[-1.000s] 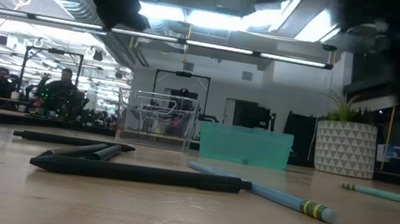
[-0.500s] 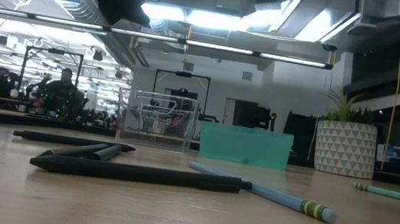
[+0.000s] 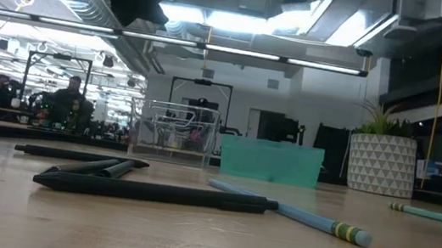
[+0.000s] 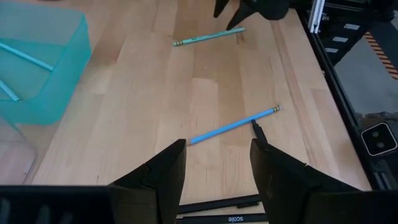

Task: Sort pens & pencils
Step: Put the light blue pencil into the light blue bin

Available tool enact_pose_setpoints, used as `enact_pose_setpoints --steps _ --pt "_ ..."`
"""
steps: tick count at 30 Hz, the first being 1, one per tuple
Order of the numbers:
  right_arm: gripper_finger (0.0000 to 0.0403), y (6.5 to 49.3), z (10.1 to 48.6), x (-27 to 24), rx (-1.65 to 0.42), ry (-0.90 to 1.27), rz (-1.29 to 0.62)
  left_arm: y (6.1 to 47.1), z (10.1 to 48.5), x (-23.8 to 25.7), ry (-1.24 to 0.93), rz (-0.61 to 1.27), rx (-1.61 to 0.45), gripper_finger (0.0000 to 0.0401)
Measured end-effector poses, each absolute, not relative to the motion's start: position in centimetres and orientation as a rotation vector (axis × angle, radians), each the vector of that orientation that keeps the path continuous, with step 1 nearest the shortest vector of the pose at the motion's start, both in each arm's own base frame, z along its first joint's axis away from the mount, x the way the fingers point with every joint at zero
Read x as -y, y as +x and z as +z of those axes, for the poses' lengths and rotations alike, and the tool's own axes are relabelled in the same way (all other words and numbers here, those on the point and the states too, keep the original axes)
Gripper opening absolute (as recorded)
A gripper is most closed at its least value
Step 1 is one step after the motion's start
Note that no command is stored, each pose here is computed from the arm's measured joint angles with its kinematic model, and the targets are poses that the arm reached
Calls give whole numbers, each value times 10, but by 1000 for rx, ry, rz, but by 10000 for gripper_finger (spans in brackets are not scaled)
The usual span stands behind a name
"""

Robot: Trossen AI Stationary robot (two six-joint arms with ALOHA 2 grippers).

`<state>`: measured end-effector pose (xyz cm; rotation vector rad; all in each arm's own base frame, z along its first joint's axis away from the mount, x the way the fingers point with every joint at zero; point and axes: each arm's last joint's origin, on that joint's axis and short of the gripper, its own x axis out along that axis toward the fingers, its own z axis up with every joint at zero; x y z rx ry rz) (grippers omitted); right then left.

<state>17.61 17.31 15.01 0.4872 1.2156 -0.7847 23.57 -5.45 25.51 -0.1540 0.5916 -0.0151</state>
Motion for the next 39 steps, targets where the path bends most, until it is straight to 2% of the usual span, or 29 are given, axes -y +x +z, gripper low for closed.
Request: enact_pose_setpoints --steps 4,9,12,16,24,31,39 --pt "191 169 144 -165 -1122 527 -716 236 255 54 -154 -15 -592 173" --pt "188 159 143 -149 -982 554 -720 236 255 54 -155 -15 -592 173" --pt "187 157 137 -149 -998 547 -665 236 255 54 -154 -15 -592 173" --pt "187 160 127 -152 -1023 431 -559 236 255 54 -154 -15 -592 173" --pt "187 161 115 -152 -1047 316 -576 236 255 54 -154 -15 -592 173" --pt "187 170 113 -154 -1087 125 -394 236 255 54 -154 -14 -592 173" --pt "159 184 114 -155 -1087 85 -248 236 255 54 -154 -14 -592 173"
